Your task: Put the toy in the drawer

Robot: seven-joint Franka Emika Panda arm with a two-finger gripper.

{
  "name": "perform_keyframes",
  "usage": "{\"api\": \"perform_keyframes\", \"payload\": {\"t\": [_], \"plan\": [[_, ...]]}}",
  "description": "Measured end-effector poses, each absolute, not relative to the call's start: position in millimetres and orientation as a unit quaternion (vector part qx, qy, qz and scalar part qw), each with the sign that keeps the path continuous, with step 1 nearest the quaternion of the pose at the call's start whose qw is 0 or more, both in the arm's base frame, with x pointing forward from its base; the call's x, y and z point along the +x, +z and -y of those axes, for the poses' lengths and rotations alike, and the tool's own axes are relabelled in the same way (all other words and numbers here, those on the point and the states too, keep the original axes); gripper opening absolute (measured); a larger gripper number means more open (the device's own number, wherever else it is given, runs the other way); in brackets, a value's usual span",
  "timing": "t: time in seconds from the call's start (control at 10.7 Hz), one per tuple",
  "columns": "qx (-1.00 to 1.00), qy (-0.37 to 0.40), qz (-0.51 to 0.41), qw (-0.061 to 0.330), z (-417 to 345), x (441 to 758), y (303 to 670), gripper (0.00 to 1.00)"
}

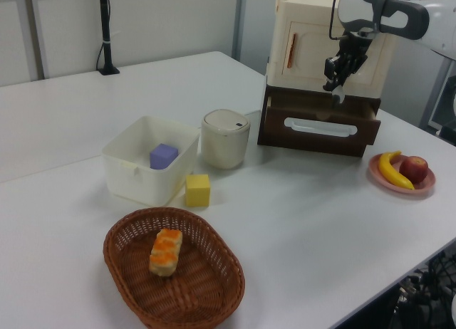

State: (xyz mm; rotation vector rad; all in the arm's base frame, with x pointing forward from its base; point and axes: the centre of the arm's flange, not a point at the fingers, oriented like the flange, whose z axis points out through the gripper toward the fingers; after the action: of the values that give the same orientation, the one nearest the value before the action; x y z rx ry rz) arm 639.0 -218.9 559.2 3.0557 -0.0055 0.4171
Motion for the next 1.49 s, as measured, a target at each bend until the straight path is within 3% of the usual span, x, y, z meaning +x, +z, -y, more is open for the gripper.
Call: {"api": "perform_keyframes", "payload": {"t": [0.28, 0.56, 0.75, 0.93, 1.12, 1.49], "plan": [[0.988, 0.147, 0.022, 0.037, 227, 651, 541, 0.39], [0.993, 0.105, 0.000, 0.061, 221, 660, 500, 0.39], [0.994, 0.085, -0.015, 0.063, 205, 668, 475, 0.46], [0.994, 0.086, -0.008, 0.062, 202, 669, 475, 0.69], [0.994, 0.094, 0.008, 0.062, 201, 668, 485, 1.00], [0.999, 0.022, 0.022, 0.033, 137, 642, 527, 1.00]]}}
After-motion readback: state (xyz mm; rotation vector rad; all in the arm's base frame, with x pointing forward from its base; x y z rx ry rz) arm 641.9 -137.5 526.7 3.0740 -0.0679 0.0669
